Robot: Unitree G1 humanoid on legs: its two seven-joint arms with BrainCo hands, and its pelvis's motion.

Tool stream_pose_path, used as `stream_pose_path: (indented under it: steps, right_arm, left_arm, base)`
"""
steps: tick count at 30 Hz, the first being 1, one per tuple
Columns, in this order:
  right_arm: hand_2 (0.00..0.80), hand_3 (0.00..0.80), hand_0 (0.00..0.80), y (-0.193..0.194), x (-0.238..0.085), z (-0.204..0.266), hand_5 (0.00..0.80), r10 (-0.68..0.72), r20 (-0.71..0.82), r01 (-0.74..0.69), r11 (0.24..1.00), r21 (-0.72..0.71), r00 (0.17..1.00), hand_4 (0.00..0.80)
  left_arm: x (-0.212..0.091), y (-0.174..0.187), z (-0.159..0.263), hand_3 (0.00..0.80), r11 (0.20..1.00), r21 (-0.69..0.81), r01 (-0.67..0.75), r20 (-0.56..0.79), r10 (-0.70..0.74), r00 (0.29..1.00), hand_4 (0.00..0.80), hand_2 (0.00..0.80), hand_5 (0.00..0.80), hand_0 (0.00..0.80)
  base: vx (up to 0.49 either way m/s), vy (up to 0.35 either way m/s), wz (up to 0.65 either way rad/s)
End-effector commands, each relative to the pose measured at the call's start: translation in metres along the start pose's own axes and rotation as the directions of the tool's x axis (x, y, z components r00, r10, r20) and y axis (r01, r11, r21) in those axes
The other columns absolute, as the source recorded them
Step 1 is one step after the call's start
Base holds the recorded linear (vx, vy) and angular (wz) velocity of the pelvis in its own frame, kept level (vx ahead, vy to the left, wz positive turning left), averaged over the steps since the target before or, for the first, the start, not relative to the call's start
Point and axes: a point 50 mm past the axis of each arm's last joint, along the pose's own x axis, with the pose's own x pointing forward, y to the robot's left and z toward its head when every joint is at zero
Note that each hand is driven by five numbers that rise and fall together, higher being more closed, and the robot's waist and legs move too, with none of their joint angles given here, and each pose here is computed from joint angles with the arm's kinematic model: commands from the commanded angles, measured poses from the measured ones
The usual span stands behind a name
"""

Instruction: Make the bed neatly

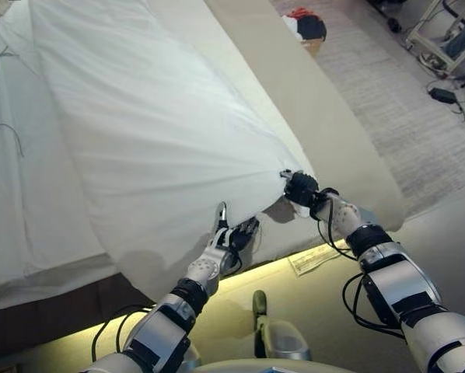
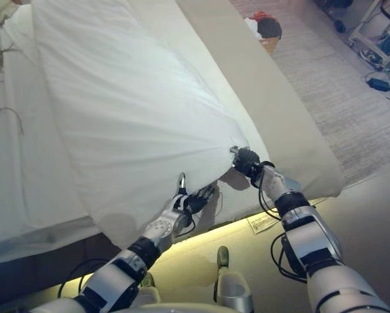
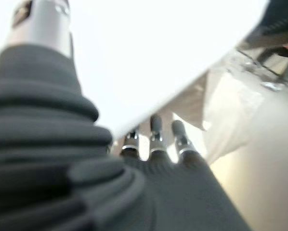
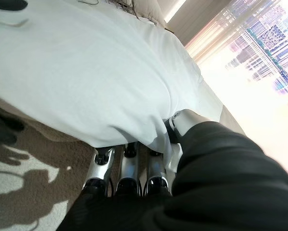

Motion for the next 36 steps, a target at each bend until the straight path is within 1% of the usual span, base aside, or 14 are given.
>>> stream_pose_path:
  steps: [1,6,19,20,21,27,36]
  right_arm:
    - [0.8,0.8,0.8,-0.014,-0.023,0.069,0.8,-0.026,0.229,0.036,0.998,-0.041,0.973,0.8]
    - [0.8,0.8,0.8,-0.015,-0.023,0.066,0.8,-0.031,0.233,0.039,0.999,-0.032,0.972,0.8]
    - [0.8,0.8,0.8,-0.023,-0.027,0.063,0.8,-0.047,0.247,0.048,0.999,0.005,0.968,0.8]
    - [0.8,0.8,0.8,-0.025,-0.027,0.062,0.8,-0.051,0.247,0.051,0.999,0.008,0.968,0.8]
    - [0.8,0.8,0.8,-0.026,-0.028,0.061,0.8,-0.054,0.247,0.052,0.999,0.013,0.967,0.8]
    - [0.8,0.8,0.8,-0.027,-0.027,0.055,0.8,-0.059,0.238,0.054,0.998,0.027,0.969,0.8]
    - [0.8,0.8,0.8,-0.033,-0.027,0.044,0.8,-0.071,0.203,0.065,0.997,0.033,0.977,0.8]
  left_arm:
    - [0.008,-0.024,-0.006,0.0,0.997,-0.043,0.072,0.026,-0.071,0.997,0.0,0.0,0.0,0.0]
    - [0.007,-0.021,0.004,0.0,0.997,-0.06,0.058,0.071,-0.053,0.996,0.0,0.0,0.0,0.0]
    - [-0.002,-0.002,0.047,0.0,0.993,-0.114,0.009,0.2,0.014,0.98,0.0,0.0,0.0,0.0]
    - [-0.003,0.0,0.051,0.355,0.993,-0.114,0.01,0.209,0.014,0.978,0.355,0.355,0.355,0.355]
    - [-0.004,0.0,0.054,0.8,0.993,-0.114,0.014,0.216,0.011,0.976,0.8,0.8,0.8,0.8]
    - [-0.006,-0.003,0.062,0.8,0.995,-0.083,0.051,0.235,-0.03,0.972,0.8,0.8,0.8,0.8]
    - [-0.01,0.003,0.068,0.8,0.996,-0.082,0.036,0.261,-0.013,0.965,0.8,0.8,0.8,0.8]
  base:
    - [-0.028,-0.034,0.17]
    - [-0.012,-0.014,0.08]
    - [-0.012,-0.013,0.07]
    - [0.008,-0.013,0.04]
    - [0.007,-0.019,0.06]
    - [0.001,-0.023,0.07]
    - [0.0,0.0,0.0]
